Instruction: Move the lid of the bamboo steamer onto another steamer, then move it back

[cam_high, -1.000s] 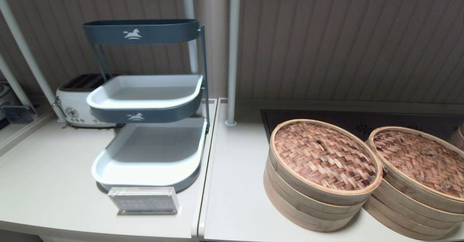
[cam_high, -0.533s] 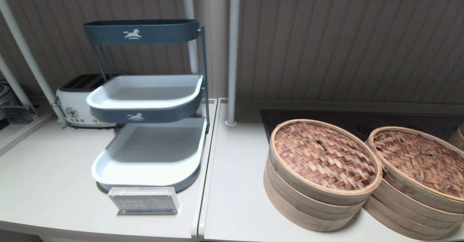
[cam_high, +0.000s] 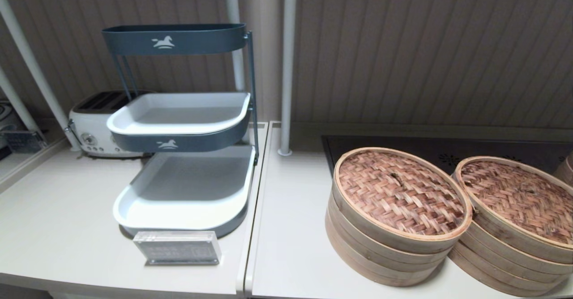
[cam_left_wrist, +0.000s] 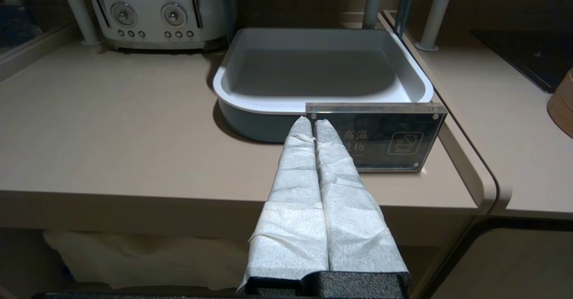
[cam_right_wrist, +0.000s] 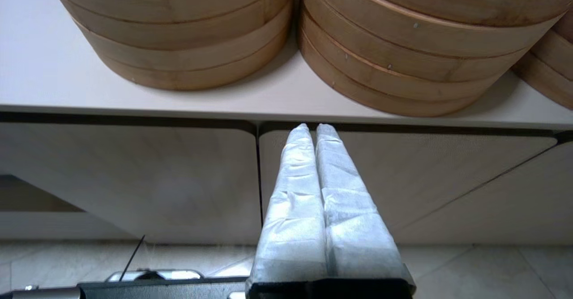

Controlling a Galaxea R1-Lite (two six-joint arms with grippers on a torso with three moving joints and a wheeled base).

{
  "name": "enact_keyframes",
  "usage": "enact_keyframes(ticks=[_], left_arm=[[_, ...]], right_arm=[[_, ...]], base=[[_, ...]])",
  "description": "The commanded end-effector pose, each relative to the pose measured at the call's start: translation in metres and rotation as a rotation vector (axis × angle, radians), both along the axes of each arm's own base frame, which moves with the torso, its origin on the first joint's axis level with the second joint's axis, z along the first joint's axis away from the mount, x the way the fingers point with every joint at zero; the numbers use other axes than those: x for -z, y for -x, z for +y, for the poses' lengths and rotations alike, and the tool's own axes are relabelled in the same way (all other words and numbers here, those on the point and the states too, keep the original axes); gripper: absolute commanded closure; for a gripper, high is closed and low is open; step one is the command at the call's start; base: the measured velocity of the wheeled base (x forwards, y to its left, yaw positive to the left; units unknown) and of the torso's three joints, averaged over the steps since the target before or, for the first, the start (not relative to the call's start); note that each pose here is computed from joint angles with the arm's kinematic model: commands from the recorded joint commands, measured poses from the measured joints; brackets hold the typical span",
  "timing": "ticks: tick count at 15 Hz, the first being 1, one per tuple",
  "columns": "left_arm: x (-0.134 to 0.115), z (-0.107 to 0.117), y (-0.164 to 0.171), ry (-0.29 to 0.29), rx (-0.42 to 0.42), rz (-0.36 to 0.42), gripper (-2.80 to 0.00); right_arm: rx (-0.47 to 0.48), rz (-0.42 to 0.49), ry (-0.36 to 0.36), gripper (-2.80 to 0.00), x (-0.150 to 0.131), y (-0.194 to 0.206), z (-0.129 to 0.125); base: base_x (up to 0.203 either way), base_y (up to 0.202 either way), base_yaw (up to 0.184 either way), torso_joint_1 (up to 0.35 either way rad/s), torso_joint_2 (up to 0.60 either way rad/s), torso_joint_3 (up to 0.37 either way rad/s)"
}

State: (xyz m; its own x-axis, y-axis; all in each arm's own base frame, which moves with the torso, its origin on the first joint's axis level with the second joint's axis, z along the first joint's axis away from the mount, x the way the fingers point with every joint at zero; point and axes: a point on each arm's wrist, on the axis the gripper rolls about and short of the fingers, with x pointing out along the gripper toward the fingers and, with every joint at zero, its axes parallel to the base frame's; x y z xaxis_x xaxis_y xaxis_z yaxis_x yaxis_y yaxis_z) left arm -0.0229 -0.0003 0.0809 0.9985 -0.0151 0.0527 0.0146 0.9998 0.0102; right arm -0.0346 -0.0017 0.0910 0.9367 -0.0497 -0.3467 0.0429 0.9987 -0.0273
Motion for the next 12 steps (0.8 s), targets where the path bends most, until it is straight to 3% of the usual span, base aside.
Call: enact_keyframes(ticks=[1, 5, 7, 9, 12], left_arm=[[0.008, 0.0, -0.002, 0.0, 0.0, 0.024, 0.0], [0.008, 0.0, -0.002, -0.001, 0.0, 0.024, 0.0], [0.008, 0.0, -0.002, 0.0, 0.0, 0.025, 0.0], [0.008, 0.0, -0.002, -0.001, -0.001, 0.025, 0.0], [0.008, 0.0, -0.002, 0.0, 0.0, 0.025, 0.0]], right_arm=[[-0.006, -0.053, -0.002, 0.0, 0.006, 0.006, 0.0], [-0.024, -0.123, -0.006, 0.0, 0.009, 0.007, 0.001], [-0.063, -0.228, 0.005, 0.0, 0.011, -0.003, 0.001], [-0.108, -0.23, 0.073, 0.0, 0.017, -0.006, 0.002], [-0.113, -0.242, 0.077, 0.0, 0.017, -0.007, 0.002]], base=[[0.0, 0.0, 0.0, 0.0, 0.0, 0.0], [0.0, 0.0, 0.0, 0.0, 0.0, 0.0], [0.0, 0.0, 0.0, 0.0, 0.0, 0.0], [0.0, 0.0, 0.0, 0.0, 0.0, 0.0], [0.0, 0.0, 0.0, 0.0, 0.0, 0.0]])
